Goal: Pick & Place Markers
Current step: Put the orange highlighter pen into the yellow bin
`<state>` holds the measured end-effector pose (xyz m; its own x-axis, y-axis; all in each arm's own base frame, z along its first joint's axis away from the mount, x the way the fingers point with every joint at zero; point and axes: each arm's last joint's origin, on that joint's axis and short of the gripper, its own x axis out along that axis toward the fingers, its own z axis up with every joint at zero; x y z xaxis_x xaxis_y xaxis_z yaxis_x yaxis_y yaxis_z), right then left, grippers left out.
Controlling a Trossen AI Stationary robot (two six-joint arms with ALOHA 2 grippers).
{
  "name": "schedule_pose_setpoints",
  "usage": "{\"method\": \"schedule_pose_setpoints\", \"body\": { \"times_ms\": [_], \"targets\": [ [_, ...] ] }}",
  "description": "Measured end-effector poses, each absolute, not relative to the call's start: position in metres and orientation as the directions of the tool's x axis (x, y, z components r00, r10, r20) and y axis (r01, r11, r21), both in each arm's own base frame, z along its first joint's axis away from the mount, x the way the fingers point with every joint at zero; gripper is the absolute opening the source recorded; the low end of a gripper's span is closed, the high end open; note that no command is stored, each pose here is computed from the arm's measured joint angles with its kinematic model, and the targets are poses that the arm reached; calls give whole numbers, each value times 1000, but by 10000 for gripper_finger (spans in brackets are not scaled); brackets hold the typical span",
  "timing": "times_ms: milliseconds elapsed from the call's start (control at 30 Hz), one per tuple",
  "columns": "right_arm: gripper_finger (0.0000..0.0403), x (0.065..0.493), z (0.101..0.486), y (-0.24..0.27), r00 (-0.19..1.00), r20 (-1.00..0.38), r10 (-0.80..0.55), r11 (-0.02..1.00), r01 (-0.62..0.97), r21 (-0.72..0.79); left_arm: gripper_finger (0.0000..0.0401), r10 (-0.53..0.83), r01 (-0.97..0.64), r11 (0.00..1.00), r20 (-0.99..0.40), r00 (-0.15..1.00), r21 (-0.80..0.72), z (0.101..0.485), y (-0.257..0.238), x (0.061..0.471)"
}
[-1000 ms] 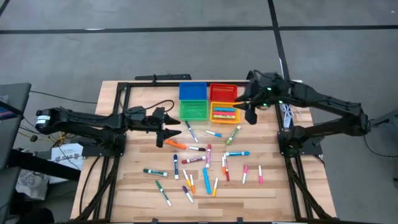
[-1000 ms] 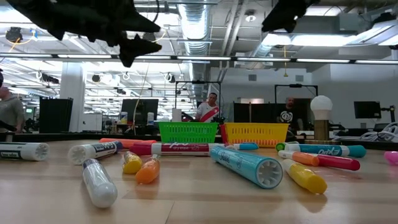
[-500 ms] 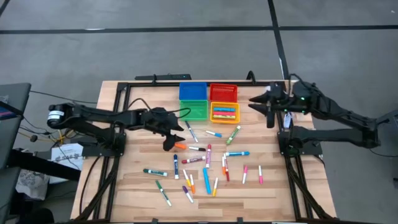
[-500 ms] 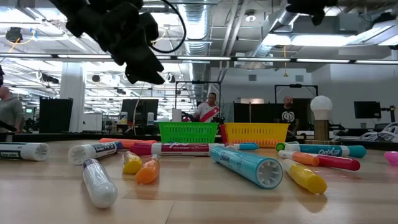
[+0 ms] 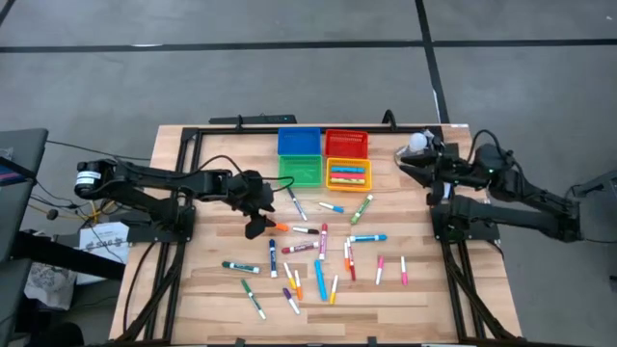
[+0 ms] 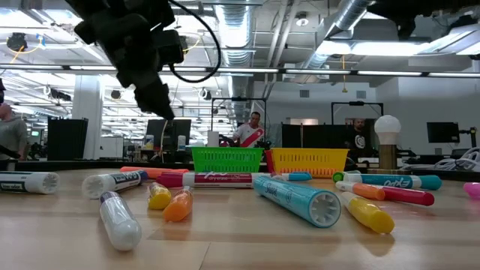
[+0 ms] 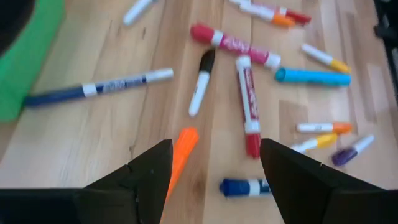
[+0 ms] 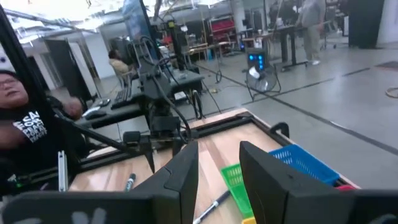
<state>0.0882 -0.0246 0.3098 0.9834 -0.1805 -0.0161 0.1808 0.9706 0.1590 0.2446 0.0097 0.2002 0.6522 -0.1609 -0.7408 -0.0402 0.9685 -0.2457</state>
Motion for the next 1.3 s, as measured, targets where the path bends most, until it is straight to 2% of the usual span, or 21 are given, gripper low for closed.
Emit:
{"method": "schedule_pose_setpoints", "body": {
  "times_ms": [233,567,733,900,1167,1300],
  "targets": [
    [107,82,291,-23,983,20,-181,968,175,178,242,-164,-36,971,-762,627,-238,194,9,246],
    [107,83,265,-23,983,24,-181,961,172,216,242,-217,-38,963,-854,474,-266,153,3,258],
    [107,90,243,-25,983,-33,-181,949,184,258,242,-216,-22,967,-858,466,-255,150,3,259],
    [107,95,227,-27,983,-28,-181,940,182,289,242,-214,-6,969,-859,465,-245,150,3,259],
    [107,97,225,-28,983,12,-181,943,170,284,242,-97,-28,992,-877,471,-125,150,7,259],
    [107,97,225,-28,983,18,-181,942,169,289,242,-96,11,995,-876,472,-103,150,7,260]
  ]
}}
